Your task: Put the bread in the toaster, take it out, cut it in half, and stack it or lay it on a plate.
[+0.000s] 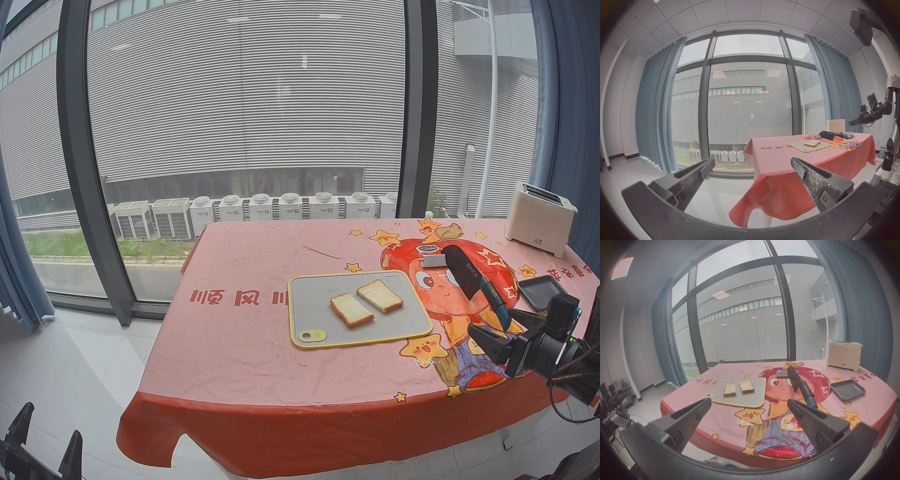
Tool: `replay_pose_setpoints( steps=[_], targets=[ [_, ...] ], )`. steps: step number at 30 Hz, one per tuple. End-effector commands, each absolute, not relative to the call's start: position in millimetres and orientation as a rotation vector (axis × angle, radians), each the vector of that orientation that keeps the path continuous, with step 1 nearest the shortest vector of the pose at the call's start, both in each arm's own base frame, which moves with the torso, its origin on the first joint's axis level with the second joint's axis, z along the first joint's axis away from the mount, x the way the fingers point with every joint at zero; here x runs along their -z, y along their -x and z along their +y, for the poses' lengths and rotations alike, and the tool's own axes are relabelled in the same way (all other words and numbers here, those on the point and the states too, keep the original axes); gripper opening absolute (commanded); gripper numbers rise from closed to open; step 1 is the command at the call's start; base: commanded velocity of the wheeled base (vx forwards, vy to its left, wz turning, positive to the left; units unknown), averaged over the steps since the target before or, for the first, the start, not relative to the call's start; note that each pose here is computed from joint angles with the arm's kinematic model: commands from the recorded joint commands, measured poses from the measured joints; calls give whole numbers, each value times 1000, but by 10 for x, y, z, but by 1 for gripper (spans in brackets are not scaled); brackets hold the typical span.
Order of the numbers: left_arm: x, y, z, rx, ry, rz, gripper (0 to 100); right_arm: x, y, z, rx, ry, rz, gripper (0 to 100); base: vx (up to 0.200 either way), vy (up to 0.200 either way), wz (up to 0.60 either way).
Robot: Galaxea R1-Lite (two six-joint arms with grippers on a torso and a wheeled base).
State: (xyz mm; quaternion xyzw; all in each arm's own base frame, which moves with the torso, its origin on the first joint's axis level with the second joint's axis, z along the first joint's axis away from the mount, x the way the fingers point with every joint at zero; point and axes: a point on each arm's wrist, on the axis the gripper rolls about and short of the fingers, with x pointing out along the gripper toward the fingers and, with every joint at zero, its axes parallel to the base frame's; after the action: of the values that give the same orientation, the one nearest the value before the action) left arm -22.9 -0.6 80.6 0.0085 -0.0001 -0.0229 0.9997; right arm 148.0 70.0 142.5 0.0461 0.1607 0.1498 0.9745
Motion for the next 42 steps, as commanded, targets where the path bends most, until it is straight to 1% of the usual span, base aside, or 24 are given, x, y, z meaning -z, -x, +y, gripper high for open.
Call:
replay_pose_setpoints(
  steps=[1,5,8,16,25,35,42],
  targets=[
    [-757,229,-6,44,-17,0,100,-1375,-1464,692,-299,-87,346,100,0,0,0],
    [-757,229,-6,44,-17,0,100,-1311,-1437,703,-309,-79,374,100,0,0,0],
    [-757,229,-6,44,-17,0,100,-1316,-1444,729,-320,-83,376,100,0,0,0],
    [-757,229,-6,44,-17,0,100,-1187,-1596,835,-328,-57,455,100,0,0,0],
    [-757,229,-6,44,-17,0,100,-1312,-1760,899,-321,-74,393,100,0,0,0],
    [-757,229,-6,44,-17,0,100,-1264,-2029,918,-274,-63,417,100,0,0,0],
    [-757,229,-5,46,-17,0,100,-1229,-2179,944,-261,-50,430,100,0,0,0]
  ],
)
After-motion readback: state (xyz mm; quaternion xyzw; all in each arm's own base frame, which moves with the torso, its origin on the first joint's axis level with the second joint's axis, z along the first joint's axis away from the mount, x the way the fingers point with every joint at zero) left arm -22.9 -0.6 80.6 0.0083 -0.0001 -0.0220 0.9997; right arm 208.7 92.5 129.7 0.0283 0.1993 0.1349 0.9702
